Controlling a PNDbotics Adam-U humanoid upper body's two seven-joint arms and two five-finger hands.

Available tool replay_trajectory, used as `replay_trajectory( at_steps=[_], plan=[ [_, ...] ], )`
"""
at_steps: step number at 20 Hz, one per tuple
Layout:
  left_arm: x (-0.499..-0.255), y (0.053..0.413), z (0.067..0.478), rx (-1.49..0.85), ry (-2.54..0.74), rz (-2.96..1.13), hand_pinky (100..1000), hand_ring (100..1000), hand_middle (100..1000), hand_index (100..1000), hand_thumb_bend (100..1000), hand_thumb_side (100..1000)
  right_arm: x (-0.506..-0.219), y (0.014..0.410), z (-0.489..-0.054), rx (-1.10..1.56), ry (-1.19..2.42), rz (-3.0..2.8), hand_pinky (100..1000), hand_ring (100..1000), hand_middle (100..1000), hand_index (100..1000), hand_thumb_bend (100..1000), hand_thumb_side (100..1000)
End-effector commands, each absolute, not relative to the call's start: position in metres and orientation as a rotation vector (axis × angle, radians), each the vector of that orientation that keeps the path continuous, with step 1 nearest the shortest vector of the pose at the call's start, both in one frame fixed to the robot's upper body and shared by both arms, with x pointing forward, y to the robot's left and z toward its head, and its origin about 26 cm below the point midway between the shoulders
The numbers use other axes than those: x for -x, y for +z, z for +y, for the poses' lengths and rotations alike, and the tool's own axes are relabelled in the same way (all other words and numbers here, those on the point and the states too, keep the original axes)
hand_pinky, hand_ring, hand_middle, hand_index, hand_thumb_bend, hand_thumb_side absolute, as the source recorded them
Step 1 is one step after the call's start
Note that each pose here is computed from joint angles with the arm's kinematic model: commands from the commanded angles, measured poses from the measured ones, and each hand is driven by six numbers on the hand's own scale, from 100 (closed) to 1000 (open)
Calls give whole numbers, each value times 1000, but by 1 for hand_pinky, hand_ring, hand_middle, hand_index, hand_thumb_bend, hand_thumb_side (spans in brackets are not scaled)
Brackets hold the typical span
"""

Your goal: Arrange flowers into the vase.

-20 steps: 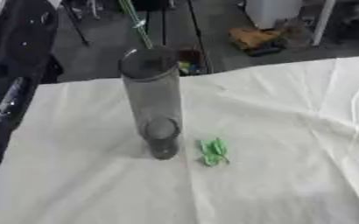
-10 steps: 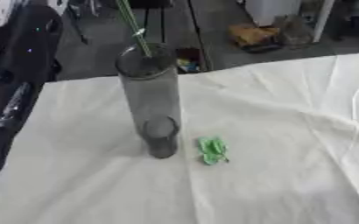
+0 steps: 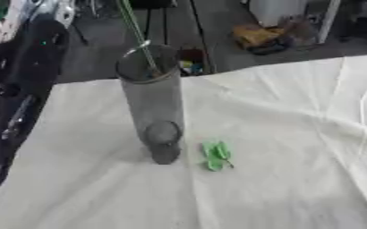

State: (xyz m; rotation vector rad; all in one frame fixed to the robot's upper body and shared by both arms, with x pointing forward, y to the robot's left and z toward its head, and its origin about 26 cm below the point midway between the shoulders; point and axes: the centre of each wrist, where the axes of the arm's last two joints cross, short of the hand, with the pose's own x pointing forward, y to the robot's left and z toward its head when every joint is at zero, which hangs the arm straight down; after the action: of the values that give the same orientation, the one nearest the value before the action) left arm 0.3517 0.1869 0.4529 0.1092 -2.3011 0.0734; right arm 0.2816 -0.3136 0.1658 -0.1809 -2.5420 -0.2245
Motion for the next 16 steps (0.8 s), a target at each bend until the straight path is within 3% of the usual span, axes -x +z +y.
replay_trajectory(
  at_steps=[1,16],
  plan=[
    [-344,459,186,-106,60,-2336,100,100,100,100,100,880,-281,174,-313,170,-209,-2573,222,341,248,540,100,933],
    [-341,451,177,-115,16,-2328,100,100,100,100,100,877,-282,174,-312,166,-210,-2570,224,342,246,541,100,937]
  ],
)
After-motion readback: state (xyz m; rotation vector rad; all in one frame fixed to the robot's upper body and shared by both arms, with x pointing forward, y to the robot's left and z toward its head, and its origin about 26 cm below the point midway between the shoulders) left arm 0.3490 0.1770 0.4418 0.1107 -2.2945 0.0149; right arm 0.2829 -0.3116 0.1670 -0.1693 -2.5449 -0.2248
